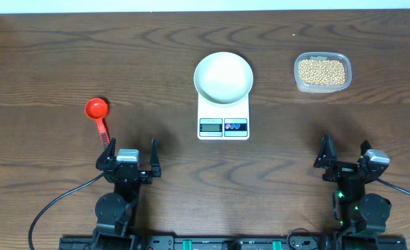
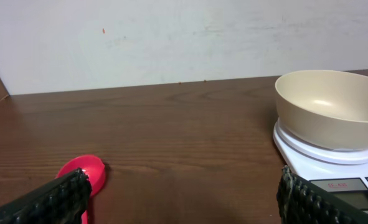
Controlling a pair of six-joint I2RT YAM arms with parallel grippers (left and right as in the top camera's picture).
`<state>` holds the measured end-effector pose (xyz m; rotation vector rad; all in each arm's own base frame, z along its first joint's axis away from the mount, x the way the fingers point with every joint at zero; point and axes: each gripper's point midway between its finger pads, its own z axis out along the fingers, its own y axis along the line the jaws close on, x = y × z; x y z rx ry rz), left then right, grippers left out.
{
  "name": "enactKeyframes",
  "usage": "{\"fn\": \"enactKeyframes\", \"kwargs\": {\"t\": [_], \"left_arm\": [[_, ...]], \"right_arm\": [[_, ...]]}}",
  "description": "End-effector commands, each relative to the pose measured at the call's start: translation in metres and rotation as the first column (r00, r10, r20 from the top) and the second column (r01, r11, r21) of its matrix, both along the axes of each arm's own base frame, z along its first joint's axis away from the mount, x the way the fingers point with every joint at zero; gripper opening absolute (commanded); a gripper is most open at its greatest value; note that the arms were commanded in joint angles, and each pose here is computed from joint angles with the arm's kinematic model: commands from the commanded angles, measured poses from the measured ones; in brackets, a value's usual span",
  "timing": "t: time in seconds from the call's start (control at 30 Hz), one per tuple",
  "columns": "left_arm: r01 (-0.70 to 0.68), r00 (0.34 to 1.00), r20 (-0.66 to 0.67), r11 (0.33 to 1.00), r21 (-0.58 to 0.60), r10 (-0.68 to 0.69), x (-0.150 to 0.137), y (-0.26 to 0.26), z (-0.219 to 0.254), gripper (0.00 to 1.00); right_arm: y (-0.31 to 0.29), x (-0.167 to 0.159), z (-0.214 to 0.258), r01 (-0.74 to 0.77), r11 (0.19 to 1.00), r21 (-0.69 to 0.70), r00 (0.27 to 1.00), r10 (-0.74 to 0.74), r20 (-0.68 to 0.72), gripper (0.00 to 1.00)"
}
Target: Scoop item into bowl and weigh 50g on scale
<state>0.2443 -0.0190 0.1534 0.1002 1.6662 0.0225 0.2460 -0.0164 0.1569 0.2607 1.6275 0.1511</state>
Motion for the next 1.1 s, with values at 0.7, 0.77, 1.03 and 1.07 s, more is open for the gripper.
{"fn": "enactKeyframes", "kwargs": {"t": [0.7,0.77,1.03,1.07], "left_arm": [[-0.026,0.999,-0.031,0.996,-0.089,0.023,0.000,0.002,-0.001,0.98],[-0.026,0.999,-0.032,0.996,-0.089,0.023,0.000,0.002,0.006,0.98],[-0.033,0.993,-0.117,0.997,-0.074,0.024,0.014,0.000,0.032,0.98],[-0.034,0.992,-0.128,0.997,-0.072,0.024,0.016,0.000,0.034,0.98]], "right_arm": [[0.000,0.000,0.000,0.001,1.000,0.009,1.000,-0.001,0.002,0.99],[0.000,0.000,0.000,0.001,1.000,0.009,1.000,-0.001,0.002,0.99],[0.000,0.000,0.000,0.001,1.000,0.009,1.000,-0.001,0.002,0.99],[0.000,0.000,0.000,0.001,1.000,0.009,1.000,-0.001,0.002,0.99]]}}
